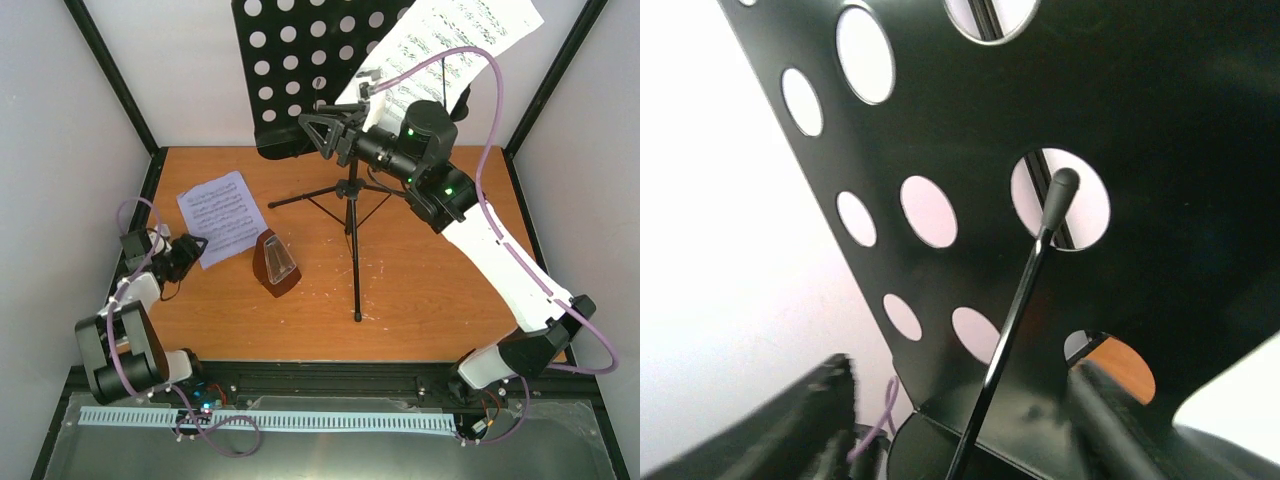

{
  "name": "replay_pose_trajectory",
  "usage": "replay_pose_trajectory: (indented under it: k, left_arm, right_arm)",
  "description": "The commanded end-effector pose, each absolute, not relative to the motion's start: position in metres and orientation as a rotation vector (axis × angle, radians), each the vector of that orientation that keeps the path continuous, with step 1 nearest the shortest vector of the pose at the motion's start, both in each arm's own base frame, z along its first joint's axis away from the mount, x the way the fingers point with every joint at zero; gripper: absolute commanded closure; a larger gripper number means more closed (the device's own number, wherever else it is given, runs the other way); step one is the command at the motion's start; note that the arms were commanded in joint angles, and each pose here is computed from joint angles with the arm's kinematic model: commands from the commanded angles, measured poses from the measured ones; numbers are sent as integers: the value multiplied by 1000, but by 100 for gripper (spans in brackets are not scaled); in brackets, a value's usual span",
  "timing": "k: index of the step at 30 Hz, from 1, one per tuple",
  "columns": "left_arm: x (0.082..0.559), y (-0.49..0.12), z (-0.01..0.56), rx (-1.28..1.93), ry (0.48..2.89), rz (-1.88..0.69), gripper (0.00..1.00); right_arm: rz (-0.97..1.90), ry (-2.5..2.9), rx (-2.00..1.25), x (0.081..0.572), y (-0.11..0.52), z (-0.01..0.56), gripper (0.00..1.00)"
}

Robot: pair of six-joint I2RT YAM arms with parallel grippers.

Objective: Pack up the instrument practice props

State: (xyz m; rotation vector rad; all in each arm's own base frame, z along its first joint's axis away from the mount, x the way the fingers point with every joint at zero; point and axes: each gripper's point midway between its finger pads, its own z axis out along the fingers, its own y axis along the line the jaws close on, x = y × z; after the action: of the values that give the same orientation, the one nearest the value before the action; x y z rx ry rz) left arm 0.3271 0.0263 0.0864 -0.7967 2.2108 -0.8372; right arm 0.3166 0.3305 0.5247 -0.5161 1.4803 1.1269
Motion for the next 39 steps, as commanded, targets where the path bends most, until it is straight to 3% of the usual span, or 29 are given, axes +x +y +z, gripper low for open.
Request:
replay_pose_trajectory:
  k: [1, 3, 7, 11, 15, 21, 26, 39]
  left_arm:
    - [328, 54, 128, -748, 2113, -598, 14]
    - [327, 67, 159, -732, 2050, -485, 1]
    - [324, 79, 234, -633, 1917, -348, 1]
    - [321, 50, 317, -379, 1827, -419, 8]
    - [317, 3, 396, -157, 1809, -488, 14]
    - [284, -61, 468, 22, 1746, -653, 26]
    - [271, -116, 495, 171, 1788, -803, 40]
    - [240, -274, 535, 488, 1775, -1084, 49]
  right_arm:
    - [1157, 1418, -571, 286, 316, 545, 35]
    - [1163, 1404, -607, 273, 311, 549, 28]
    - [1145, 1384, -660, 250, 299, 556, 19]
    - [920, 1410, -584, 252, 262, 562, 12]
    - [669, 1502, -446, 285, 204, 560, 17]
    - [614, 1618, -260, 333, 129, 536, 22]
    - [618, 1629, -190, 351, 99, 528, 27]
    - [730, 1584, -297, 363, 102, 536, 40]
